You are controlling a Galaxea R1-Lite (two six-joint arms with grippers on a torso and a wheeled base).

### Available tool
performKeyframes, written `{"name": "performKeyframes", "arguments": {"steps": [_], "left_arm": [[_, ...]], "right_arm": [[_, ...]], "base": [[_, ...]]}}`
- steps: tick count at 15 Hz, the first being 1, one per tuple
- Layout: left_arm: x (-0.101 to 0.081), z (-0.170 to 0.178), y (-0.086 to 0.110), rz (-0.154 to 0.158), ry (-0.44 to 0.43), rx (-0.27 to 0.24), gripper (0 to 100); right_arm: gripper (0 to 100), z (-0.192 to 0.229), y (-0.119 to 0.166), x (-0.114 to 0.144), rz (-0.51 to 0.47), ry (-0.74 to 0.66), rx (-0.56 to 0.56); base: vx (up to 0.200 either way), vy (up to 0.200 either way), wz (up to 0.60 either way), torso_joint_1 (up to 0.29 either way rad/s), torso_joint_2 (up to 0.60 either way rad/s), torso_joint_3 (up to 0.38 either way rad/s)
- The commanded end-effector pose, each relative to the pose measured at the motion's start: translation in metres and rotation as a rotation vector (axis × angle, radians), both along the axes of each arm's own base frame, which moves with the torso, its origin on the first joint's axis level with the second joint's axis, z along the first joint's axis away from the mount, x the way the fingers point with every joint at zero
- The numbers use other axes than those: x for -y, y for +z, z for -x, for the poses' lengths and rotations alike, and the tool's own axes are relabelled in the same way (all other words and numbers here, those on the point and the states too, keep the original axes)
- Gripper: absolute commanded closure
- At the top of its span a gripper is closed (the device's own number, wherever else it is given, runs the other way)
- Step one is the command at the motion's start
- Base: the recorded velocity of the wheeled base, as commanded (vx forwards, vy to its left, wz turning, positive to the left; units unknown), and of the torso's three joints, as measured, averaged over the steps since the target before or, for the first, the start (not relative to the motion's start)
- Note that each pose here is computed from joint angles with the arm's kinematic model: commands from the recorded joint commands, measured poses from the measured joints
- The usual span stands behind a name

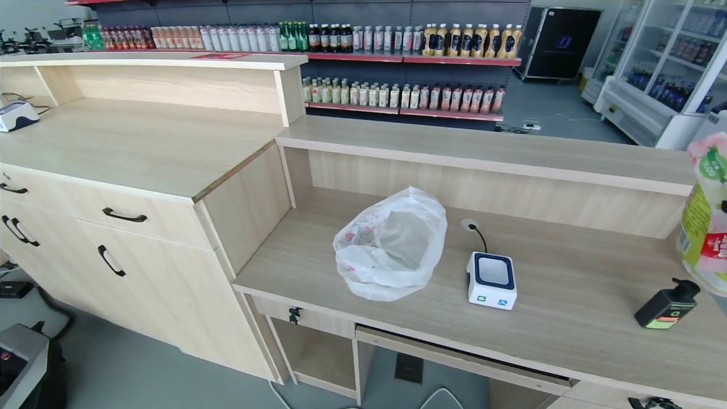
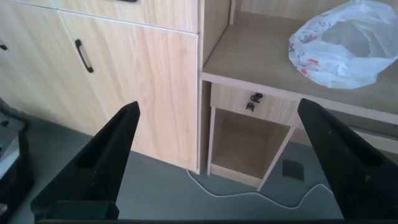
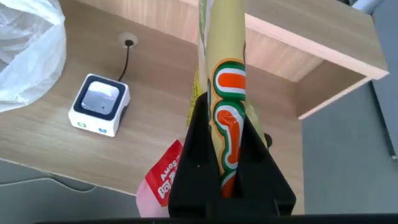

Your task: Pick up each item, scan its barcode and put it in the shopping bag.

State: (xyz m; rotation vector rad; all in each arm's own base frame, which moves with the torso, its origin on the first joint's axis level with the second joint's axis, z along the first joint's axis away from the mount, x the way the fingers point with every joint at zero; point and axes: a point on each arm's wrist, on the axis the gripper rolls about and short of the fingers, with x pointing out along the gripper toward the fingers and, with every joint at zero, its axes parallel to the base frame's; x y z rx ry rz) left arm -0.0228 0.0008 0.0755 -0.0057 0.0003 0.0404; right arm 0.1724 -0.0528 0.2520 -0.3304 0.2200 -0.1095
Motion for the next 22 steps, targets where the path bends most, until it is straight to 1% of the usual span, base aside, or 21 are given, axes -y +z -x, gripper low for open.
{"name": "performKeyframes", "arguments": {"steps": [1, 2, 3, 4, 6, 7, 9, 11, 13, 19, 22], "left_arm": [[0.000, 0.000, 0.000, 0.000, -0.001, 0.000, 0], [0.000, 0.000, 0.000, 0.000, -0.001, 0.000, 0], [0.000, 0.000, 0.000, 0.000, 0.001, 0.000, 0], [0.000, 0.000, 0.000, 0.000, 0.001, 0.000, 0], [0.000, 0.000, 0.000, 0.000, 0.001, 0.000, 0], [0.000, 0.000, 0.000, 0.000, 0.001, 0.000, 0], [0.000, 0.000, 0.000, 0.000, 0.001, 0.000, 0], [0.000, 0.000, 0.000, 0.000, 0.001, 0.000, 0], [0.000, 0.000, 0.000, 0.000, -0.001, 0.000, 0], [0.000, 0.000, 0.000, 0.000, 0.001, 0.000, 0], [0.000, 0.000, 0.000, 0.000, 0.001, 0.000, 0]], "right_arm": [[100, -0.031, -0.024, 0.010, 0.038, 0.020, -0.095], [100, -0.037, -0.029, 0.011, 0.054, 0.031, -0.103], [100, -0.051, -0.039, 0.007, 0.098, 0.078, -0.109], [100, -0.063, -0.046, 0.009, 0.135, 0.094, -0.112], [100, -0.076, -0.058, 0.013, 0.244, 0.127, -0.144], [100, -0.077, -0.061, 0.013, 0.274, 0.137, -0.157], [100, -0.082, -0.075, 0.013, 0.319, 0.169, -0.207], [100, -0.086, -0.088, 0.014, 0.360, 0.185, -0.224], [100, -0.084, -0.098, 0.013, 0.381, 0.198, -0.242], [100, -0.083, -0.119, 0.013, 0.365, 0.219, -0.315], [100, -0.088, -0.127, 0.013, 0.378, 0.232, -0.335]], "base": [[0.000, 0.000, 0.60, 0.007, 0.00, -0.007], [0.000, 0.000, 0.60, 0.002, 0.00, 0.002], [0.000, 0.000, 0.60, 0.002, 0.00, -0.002], [0.000, 0.000, 0.60, 0.002, 0.00, 0.002], [0.000, 0.000, 0.00, 0.000, 0.00, 0.000], [0.000, 0.000, 0.00, 0.000, 0.00, 0.000], [0.000, 0.000, 0.00, 0.000, 0.00, 0.000], [0.000, 0.000, 0.00, 0.000, 0.00, 0.000], [0.000, 0.000, 0.00, 0.000, 0.00, 0.000], [0.000, 0.000, 0.00, 0.000, 0.00, 0.000], [0.000, 0.000, 0.00, 0.000, 0.00, 0.000]]}}
